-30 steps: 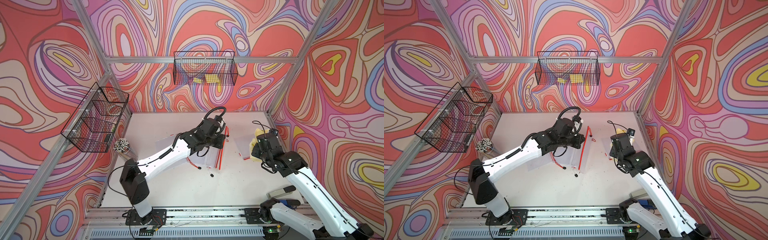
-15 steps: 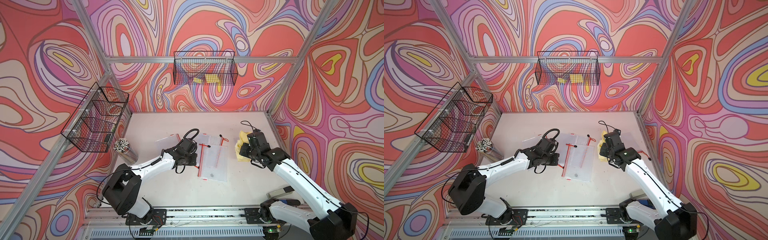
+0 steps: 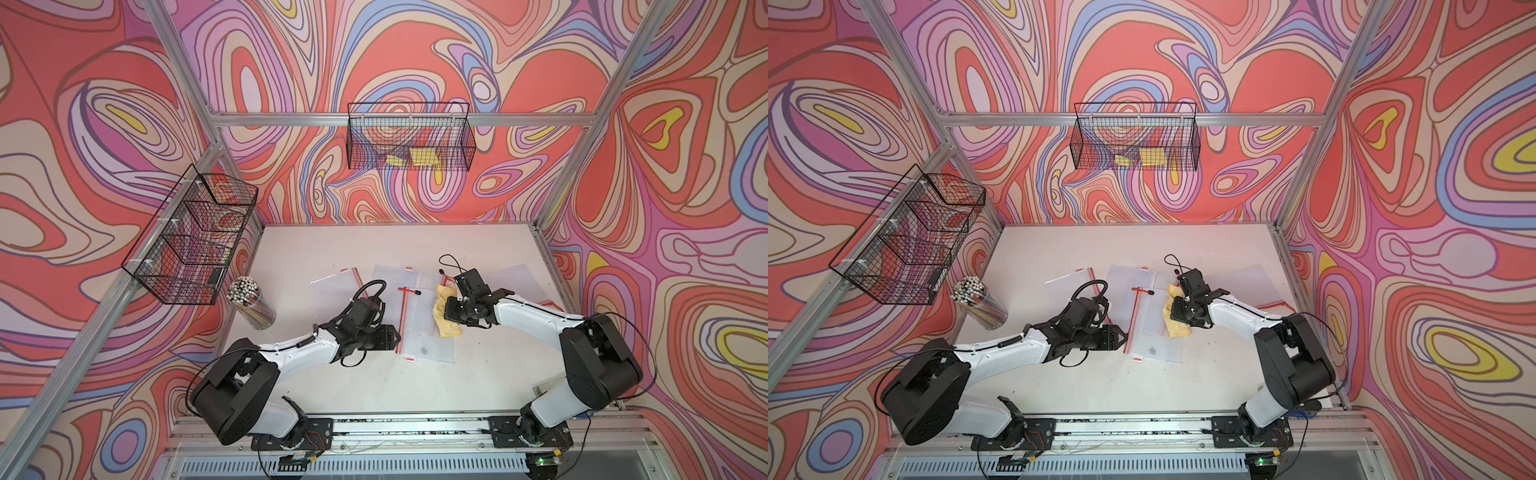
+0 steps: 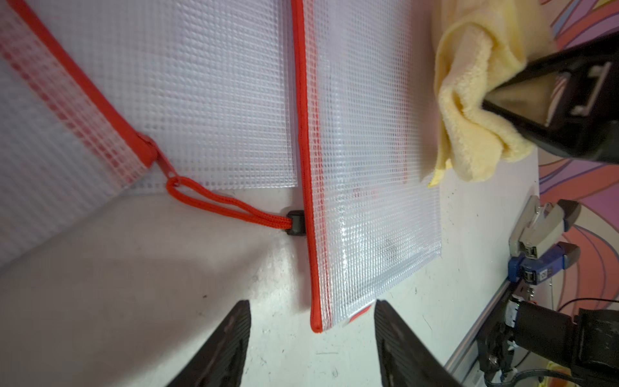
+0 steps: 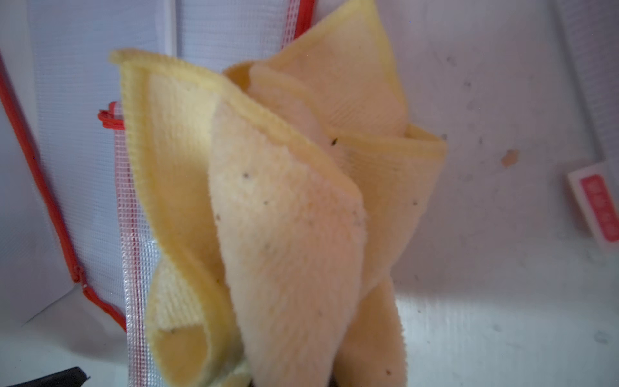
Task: Wipe the document bag
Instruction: Wipe the dirt from the document bag.
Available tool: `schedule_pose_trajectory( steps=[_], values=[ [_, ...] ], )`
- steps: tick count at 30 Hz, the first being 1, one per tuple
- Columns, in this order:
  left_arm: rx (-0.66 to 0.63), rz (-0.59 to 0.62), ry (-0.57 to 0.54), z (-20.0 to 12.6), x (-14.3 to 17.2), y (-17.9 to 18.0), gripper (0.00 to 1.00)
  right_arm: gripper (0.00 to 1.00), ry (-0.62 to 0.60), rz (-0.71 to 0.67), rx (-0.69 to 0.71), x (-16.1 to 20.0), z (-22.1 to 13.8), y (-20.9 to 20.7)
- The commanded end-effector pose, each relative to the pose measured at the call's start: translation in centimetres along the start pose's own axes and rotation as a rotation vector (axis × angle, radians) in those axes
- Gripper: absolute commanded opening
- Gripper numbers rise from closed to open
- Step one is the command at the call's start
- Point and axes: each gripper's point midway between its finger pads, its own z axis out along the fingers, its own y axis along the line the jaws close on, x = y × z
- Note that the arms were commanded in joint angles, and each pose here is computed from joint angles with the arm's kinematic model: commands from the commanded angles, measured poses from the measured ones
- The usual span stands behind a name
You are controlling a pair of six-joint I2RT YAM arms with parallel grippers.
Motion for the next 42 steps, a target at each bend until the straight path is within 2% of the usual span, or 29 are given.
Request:
schedule_pose_trajectory(
  steps=[1, 11, 13, 15, 18, 21, 24, 26, 29, 31, 34, 37, 42],
  values=[
    [0.130, -0.017, 0.008, 0.9, 0.6, -1.4, 0.61, 0.00, -0.013, -0.017, -0.037, -0.8, 1.0, 1.0],
    [0.188, -0.080, 0.068, 2.7, 2.7, -0.7, 0.52, 0.00, 0.035, -0.016, -0.024, 0.4, 2.7, 0.7],
    [0.203, -0.089, 0.075, 2.9, 2.9, -0.8, 0.45, 0.00, 0.030, -0.022, -0.022, 0.3, 2.5, 0.8],
    [0.197, -0.099, 0.072, 2.9, 3.0, -0.6, 0.28, 0.00, 0.024, -0.029, -0.007, 0.1, 2.3, 0.7],
    [0.172, -0.100, 0.063, 2.7, 3.1, -0.1, 0.15, 0.00, 0.013, -0.037, -0.008, 0.0, 1.8, 1.0],
    [0.137, -0.097, 0.058, 2.5, 3.1, 0.5, 0.00, 0.00, -0.014, -0.096, -0.001, -0.2, 0.5, 3.2],
    [0.113, -0.103, 0.058, 2.5, 3.1, 0.8, 0.00, 0.00, 0.000, -0.167, -0.090, 0.9, -0.4, 8.0],
    [0.105, -0.106, 0.063, 2.7, 3.1, 1.0, 0.00, 0.00, 0.039, -0.175, -0.207, 2.4, 0.1, 11.6],
    [0.100, -0.115, 0.070, 2.8, 3.3, 1.2, 0.00, 0.00, 0.091, -0.152, -0.292, 3.8, 1.7, 13.9],
    [0.101, -0.120, 0.065, 2.7, 3.4, 1.3, 0.00, 0.00, 0.128, -0.129, -0.243, 4.7, 4.0, 12.8],
    [0.096, -0.122, 0.056, 2.4, 3.5, 1.5, 0.00, 0.00, 0.124, -0.105, -0.174, 4.3, 5.6, 11.0],
    [0.076, -0.117, 0.050, 1.9, 3.6, 1.8, 0.00, 0.00, 0.120, -0.072, -0.144, 3.3, 6.4, 9.2],
    [0.043, -0.097, 0.039, 1.1, 3.6, 2.1, 0.00, 0.00, 0.109, 0.009, -0.052, 1.1, 6.7, 3.3]
  ],
)
